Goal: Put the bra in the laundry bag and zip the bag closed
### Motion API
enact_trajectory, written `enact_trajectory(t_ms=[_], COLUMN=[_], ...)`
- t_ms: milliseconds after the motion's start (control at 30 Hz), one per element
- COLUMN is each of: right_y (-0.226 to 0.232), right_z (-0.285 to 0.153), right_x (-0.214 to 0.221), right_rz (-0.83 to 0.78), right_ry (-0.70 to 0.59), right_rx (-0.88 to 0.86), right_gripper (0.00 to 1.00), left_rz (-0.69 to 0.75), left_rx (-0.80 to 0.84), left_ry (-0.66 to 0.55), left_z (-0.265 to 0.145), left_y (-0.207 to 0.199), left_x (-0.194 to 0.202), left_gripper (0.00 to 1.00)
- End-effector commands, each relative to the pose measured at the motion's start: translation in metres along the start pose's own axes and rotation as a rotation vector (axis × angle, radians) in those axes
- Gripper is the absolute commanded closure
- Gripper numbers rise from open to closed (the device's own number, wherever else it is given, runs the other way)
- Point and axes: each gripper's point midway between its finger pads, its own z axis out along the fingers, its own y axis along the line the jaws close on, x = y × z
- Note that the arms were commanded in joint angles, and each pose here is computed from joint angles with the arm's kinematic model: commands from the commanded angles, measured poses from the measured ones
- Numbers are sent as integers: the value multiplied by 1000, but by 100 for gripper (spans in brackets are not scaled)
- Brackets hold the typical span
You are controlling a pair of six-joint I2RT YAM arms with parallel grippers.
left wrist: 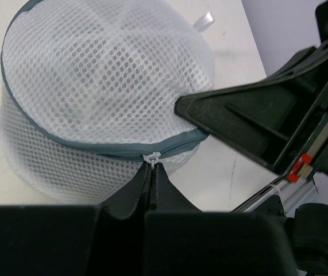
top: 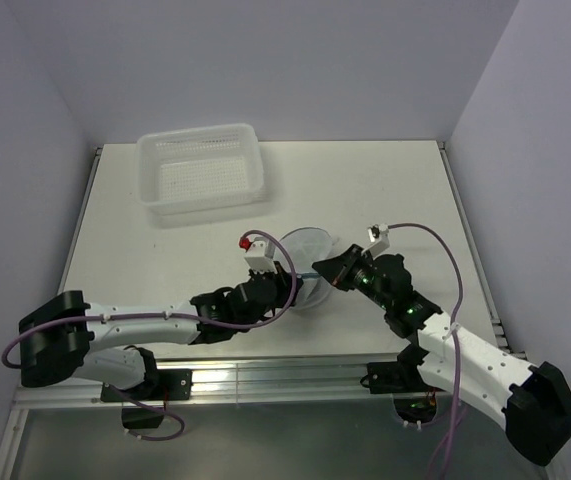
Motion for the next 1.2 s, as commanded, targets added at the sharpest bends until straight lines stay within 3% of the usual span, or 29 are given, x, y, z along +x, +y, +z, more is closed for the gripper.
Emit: enact_trajectory(t_ms=[0,100,200,400,433,500,533,567,633,800,967,1167], right_y=[-3,3,0,-16,-18,-14,-11,-1,-5,6,22,51], right_z=[9,14,19,28,30,34,33,30,20,-14,-10,8], right_x=[-35,-50,-83,-102,-104,-96,-90,-86,-72,-57,-16,-8], right_rz=[-120,-127,-195,-233,-225,-203,-198,-215,-217,-141,-51,-68], right_ry=[-58,-29,-67,-65,-59,-12,3,-16,-9,-101,8,50], right_rx=[18,-70,-20,50,71,58,55,56,94,56,-47,-105], right_gripper=[100,100,100,100,95,65,47,18,8,9,15,21], left_rz=[14,7,15,24,22,10,7,-11,-26,-48,-42,-43], left_rx=[-18,-79,-141,-216,-209,-170,-154,-123,-84,-51,-3,26], left_ry=[-50,-65,-87,-155,-159,-153,-142,-147,-138,-156,-149,-116], left_z=[-15,-27,-38,-59,-60,-58,-56,-48,-41,-18,-10,-12], left_y=[10,35,58,83,81,68,63,51,33,8,-13,-18], left_x=[-15,-18,-23,-44,-46,-48,-47,-46,-44,-40,-40,-29], left_gripper=[100,100,100,100,100,100,100,100,100,100,100,100])
